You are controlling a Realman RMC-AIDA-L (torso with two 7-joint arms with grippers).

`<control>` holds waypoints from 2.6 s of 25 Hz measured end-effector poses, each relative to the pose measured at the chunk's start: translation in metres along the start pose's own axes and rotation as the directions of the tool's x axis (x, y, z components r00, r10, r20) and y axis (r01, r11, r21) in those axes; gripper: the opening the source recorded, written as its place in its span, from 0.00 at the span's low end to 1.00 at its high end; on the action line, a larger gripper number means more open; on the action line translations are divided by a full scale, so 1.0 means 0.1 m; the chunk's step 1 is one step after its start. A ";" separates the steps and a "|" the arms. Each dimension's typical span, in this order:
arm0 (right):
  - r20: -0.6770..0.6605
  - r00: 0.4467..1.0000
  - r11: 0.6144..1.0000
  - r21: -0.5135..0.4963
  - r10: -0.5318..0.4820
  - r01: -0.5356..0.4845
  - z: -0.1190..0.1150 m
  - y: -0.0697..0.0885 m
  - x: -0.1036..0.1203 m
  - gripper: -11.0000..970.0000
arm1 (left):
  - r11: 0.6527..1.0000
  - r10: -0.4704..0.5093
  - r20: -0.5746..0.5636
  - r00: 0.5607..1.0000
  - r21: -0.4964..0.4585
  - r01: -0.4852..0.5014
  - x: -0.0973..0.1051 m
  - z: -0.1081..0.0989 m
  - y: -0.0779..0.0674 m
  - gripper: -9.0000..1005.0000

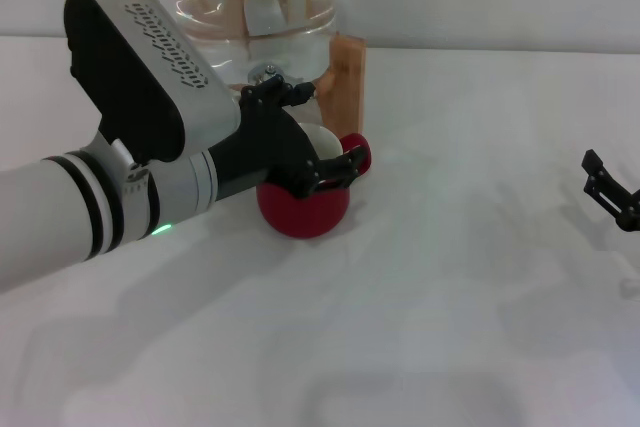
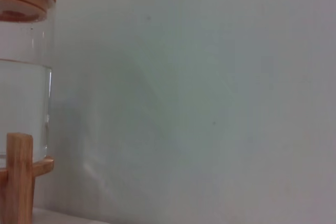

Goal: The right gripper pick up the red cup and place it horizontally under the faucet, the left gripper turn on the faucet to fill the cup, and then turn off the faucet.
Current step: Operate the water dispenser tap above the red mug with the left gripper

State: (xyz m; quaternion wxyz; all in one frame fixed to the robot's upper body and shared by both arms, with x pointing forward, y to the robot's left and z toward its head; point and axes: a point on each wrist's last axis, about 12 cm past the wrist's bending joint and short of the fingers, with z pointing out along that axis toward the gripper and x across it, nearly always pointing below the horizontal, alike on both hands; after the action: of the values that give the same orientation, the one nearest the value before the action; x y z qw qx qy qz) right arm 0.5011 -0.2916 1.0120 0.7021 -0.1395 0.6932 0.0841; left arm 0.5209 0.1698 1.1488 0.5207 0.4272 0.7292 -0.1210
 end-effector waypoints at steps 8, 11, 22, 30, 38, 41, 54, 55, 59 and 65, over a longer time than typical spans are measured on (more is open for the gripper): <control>0.004 1.000 1.000 0.001 0.000 0.000 -0.01 0.00 0.00 0.89 | 1.000 0.005 0.000 1.000 0.003 -0.005 0.00 0.02 0.00 0.87; 0.003 1.000 1.000 0.002 0.001 -0.001 -0.02 0.00 0.00 0.89 | 1.000 0.004 -0.002 1.000 0.005 -0.004 0.00 0.03 0.00 0.87; 0.000 1.000 1.000 0.004 0.003 -0.003 -0.03 0.00 0.01 0.89 | 1.000 0.009 -0.003 1.000 0.007 -0.009 -0.01 0.07 0.02 0.87; 0.000 1.000 1.000 0.004 0.003 -0.003 -0.03 0.00 0.01 0.89 | 1.000 0.016 0.003 1.000 -0.002 -0.016 -0.03 0.08 0.04 0.87; 0.000 1.000 1.000 0.004 0.003 -0.003 -0.03 0.00 0.01 0.89 | 1.000 0.020 0.002 1.000 -0.010 -0.020 -0.03 0.11 0.07 0.87; -0.002 1.000 1.000 0.006 0.004 -0.004 -0.04 0.00 0.02 0.89 | 1.000 0.023 0.003 1.000 -0.009 -0.023 -0.03 0.12 0.07 0.87; -0.003 1.000 1.000 0.008 0.004 -0.004 -0.05 0.00 0.02 0.89 | 0.999 0.032 0.007 0.999 -0.013 -0.032 -0.06 0.15 0.09 0.87; -0.003 1.000 1.000 0.008 0.004 -0.004 -0.05 0.00 0.02 0.89 | 0.999 0.032 0.005 0.999 -0.011 -0.032 -0.05 0.16 0.09 0.87; -0.003 1.000 1.000 0.007 0.004 -0.004 -0.05 0.00 0.02 0.89 | 0.999 0.032 0.003 0.999 -0.014 -0.032 -0.05 0.17 0.10 0.87; -0.003 1.000 1.000 0.007 0.004 -0.004 -0.05 0.00 0.02 0.89 | 0.999 0.032 0.004 0.999 -0.021 -0.032 -0.05 0.17 0.13 0.87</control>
State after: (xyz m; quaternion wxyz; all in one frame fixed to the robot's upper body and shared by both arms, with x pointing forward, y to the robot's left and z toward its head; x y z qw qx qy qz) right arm 0.4966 -0.2932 1.0100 0.7012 -0.1358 0.6950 0.0829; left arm 0.5421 0.1645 1.1494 0.5284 0.4333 0.7224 -0.1058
